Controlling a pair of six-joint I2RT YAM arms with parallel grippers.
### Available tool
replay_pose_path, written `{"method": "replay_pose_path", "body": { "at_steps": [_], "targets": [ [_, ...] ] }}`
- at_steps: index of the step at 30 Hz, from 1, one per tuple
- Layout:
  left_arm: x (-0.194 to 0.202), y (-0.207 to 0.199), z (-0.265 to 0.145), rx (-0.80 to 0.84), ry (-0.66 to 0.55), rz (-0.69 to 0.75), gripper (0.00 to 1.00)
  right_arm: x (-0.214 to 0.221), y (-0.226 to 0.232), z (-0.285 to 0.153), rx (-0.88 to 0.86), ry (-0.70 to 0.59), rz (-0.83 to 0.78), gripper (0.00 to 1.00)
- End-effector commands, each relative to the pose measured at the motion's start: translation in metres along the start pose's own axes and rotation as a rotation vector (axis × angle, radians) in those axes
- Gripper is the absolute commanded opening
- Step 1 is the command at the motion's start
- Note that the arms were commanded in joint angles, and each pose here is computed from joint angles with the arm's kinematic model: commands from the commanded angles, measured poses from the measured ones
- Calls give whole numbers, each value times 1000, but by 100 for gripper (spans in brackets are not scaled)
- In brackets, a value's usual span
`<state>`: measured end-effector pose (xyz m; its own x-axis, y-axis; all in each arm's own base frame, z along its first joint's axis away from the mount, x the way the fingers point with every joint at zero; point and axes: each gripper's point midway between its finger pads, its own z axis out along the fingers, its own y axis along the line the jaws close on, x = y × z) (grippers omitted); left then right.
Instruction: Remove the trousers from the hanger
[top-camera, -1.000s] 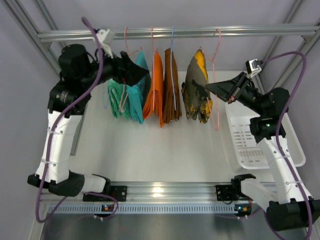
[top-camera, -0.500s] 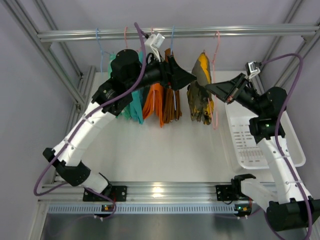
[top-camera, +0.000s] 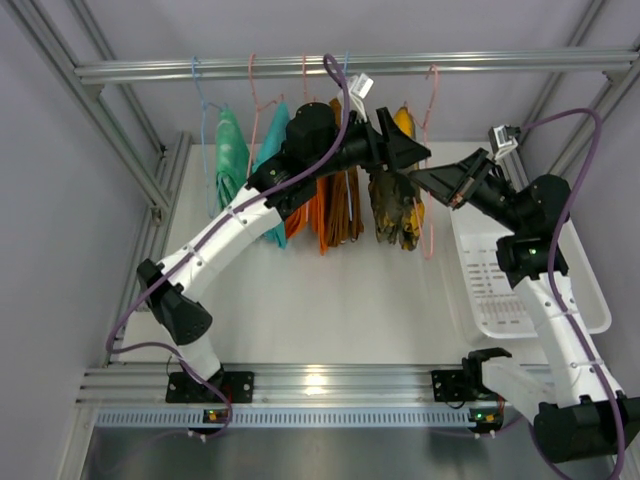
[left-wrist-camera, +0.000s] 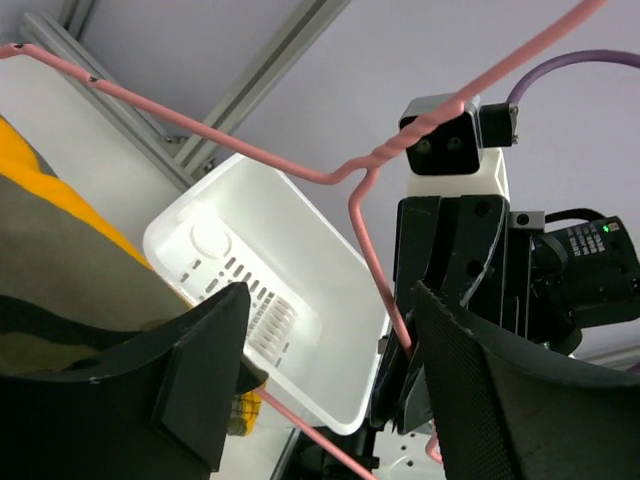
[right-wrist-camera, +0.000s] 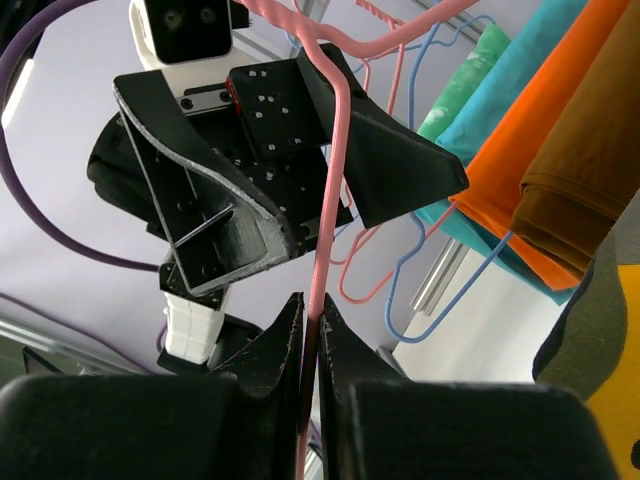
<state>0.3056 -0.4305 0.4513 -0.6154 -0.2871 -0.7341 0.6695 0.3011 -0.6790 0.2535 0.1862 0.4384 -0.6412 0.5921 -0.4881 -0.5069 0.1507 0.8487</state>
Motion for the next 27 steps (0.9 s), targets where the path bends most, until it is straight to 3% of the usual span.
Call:
{"method": "replay_pose_path", "body": {
  "at_steps": [1, 15, 19, 22, 23, 24, 27],
  "targets": [
    [-34, -39, -2, 112, -117, -13, 69, -7, 69, -11, -213, -77, -290, 0],
    [-23, -65, 11, 249, -84, -102, 52, -2, 68, -9, -223, -61, -283, 0],
    [-26, -70, 9, 268, -85, -124, 36, 0, 65, -8, -218, -57, -278, 0],
    [-30, -79, 5, 296, -94, -132, 10, 3, 57, -8, -197, -55, -279, 1],
    [-32, -82, 4, 302, -96, -133, 0, 4, 53, -9, -176, -51, -286, 7],
    [-34, -85, 2, 312, -100, -132, 0, 6, 48, -9, -162, -47, -291, 28],
    [-43, -96, -7, 341, -111, -121, 0, 8, 27, -15, -58, -54, -343, 68]
  ]
}}
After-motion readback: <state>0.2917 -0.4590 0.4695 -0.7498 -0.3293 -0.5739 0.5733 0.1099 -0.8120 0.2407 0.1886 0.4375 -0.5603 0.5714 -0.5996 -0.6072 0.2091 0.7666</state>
